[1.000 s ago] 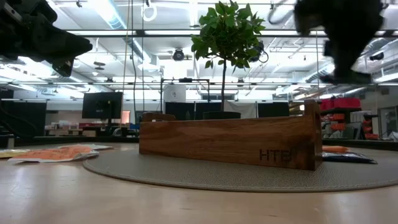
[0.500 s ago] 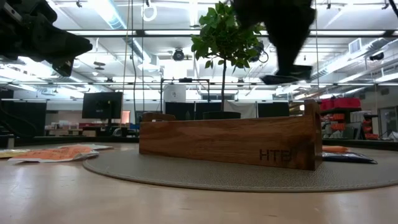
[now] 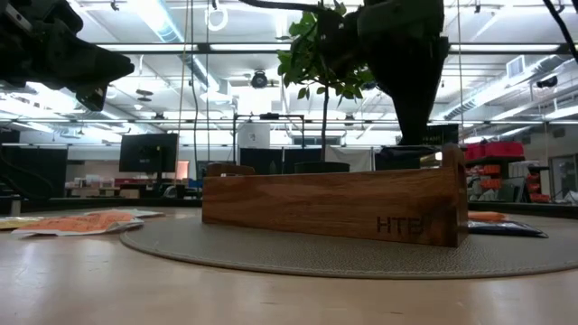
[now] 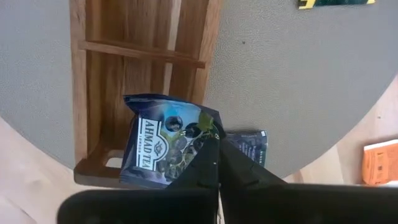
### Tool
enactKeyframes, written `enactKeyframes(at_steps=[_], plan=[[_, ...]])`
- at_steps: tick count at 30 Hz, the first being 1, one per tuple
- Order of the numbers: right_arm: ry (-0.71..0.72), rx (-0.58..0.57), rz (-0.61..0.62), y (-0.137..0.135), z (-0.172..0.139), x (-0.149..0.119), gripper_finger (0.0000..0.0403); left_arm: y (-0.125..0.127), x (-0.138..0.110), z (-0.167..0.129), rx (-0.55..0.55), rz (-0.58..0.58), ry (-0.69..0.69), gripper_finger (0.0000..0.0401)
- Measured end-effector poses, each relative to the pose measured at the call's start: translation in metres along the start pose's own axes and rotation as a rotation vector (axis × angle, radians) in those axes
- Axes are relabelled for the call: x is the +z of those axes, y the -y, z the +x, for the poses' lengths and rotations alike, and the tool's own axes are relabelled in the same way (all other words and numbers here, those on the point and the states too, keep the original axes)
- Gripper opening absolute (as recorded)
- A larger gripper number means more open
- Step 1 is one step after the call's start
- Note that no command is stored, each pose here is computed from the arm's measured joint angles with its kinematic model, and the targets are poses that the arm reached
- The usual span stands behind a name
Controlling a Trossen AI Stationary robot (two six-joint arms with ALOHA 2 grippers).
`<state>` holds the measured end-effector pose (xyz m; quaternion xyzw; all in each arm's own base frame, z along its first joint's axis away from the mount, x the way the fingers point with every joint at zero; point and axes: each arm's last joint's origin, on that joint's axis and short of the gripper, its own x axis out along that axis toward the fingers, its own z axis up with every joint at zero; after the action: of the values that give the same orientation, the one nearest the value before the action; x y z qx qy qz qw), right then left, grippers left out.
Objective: Pick & Place Tea
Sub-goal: Put the black tea bag into the right section of the wooden organizer
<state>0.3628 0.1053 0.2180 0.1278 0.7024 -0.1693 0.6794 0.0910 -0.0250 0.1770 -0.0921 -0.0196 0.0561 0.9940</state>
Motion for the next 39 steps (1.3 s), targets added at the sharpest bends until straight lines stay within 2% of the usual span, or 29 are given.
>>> enactKeyframes(at_steps=[19,26,39], plan=[[0.046,-0.001,-0.024,-0.0012,-0.0009,0.0030,0.0006,0.0000,0.0000,0.0000,0.000,0.006,0.000,0.0058],[0.055,0.010,-0.042,-0.0022,-0.0009,0.0039,0.0040,0.0000,0.0000,0.0000,0.000,0.008,0.000,0.0058],[0.054,0.007,-0.041,-0.0017,-0.0009,0.0040,0.0144,0.0000,-0.0001,0.0000,0.000,0.008,-0.001,0.0058]])
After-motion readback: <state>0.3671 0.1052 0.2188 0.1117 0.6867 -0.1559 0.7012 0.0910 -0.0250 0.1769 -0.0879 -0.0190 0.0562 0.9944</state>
